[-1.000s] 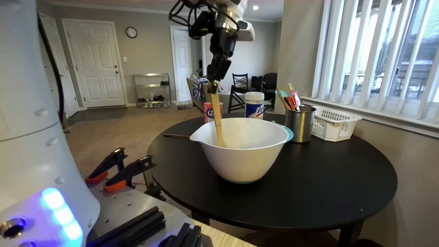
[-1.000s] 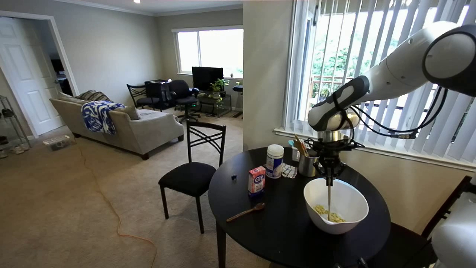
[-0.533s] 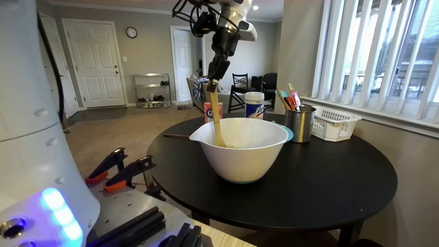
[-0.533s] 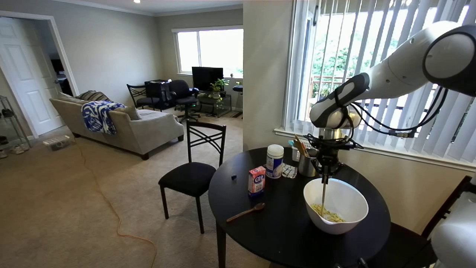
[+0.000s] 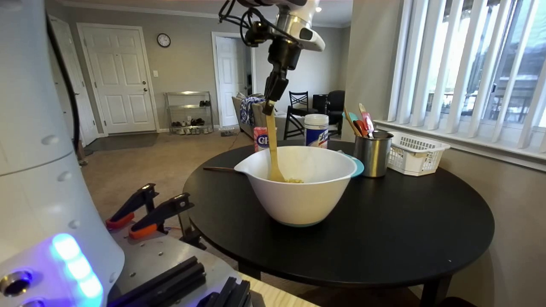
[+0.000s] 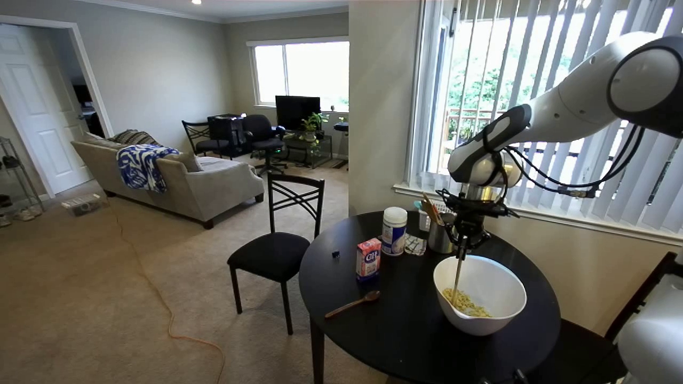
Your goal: Use the wooden fork to stir in the bowl
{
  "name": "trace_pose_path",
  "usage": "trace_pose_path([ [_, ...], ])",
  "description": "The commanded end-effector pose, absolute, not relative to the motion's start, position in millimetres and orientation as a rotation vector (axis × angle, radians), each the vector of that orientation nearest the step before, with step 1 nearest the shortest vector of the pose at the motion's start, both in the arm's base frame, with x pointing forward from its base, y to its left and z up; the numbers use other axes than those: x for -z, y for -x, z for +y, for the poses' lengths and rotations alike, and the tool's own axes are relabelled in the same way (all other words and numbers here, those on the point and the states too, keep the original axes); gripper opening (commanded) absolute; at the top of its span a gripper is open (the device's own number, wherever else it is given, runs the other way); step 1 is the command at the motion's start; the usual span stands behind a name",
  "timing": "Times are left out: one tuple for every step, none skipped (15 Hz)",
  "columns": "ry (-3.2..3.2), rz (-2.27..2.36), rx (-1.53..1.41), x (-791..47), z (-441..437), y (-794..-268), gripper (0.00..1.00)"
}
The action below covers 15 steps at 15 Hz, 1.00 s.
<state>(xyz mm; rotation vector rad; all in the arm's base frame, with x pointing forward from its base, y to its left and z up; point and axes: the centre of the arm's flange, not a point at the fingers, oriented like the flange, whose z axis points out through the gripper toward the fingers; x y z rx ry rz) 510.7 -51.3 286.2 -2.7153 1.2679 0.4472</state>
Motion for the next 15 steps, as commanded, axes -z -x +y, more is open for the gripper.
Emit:
trace_pose_path([
  [2.722,1.291,-0.350,-272.8,-51.0,-505.8,0.03],
  [2.729,1.297,-0.337,-272.7,-51.6,-505.3,0.03],
  [2.732,1.304,-0.325,-272.5,-52.4,-505.1,0.03],
  [2.739,1.313,-0.284,-269.8,-54.5,-506.5,0.03],
  [2.742,1.322,-0.244,-264.7,-57.1,-507.1,0.03],
  [2.746,1.335,-0.193,-260.2,-59.8,-508.7,0.03],
  [2.753,1.349,-0.151,-259.5,-62.3,-510.2,0.03],
  [2.762,1.363,-0.113,-259.0,-64.9,-510.8,0.03],
  [2.772,1.379,-0.086,-260.0,-66.6,-511.5,0.03],
  [2.789,1.397,-0.055,-261.1,-69.0,-512.5,0.03],
  [2.811,1.418,-0.024,-263.2,-71.2,-513.0,0.03],
  [2.842,1.450,0.022,-265.3,-73.5,-513.4,0.03],
  [2.864,1.479,0.068,-268.5,-76.2,-513.3,0.03],
  [2.880,1.502,0.112,-269.4,-79.0,-512.4,0.03],
  [2.892,1.526,0.148,-271.9,-81.9,-512.1,0.03],
])
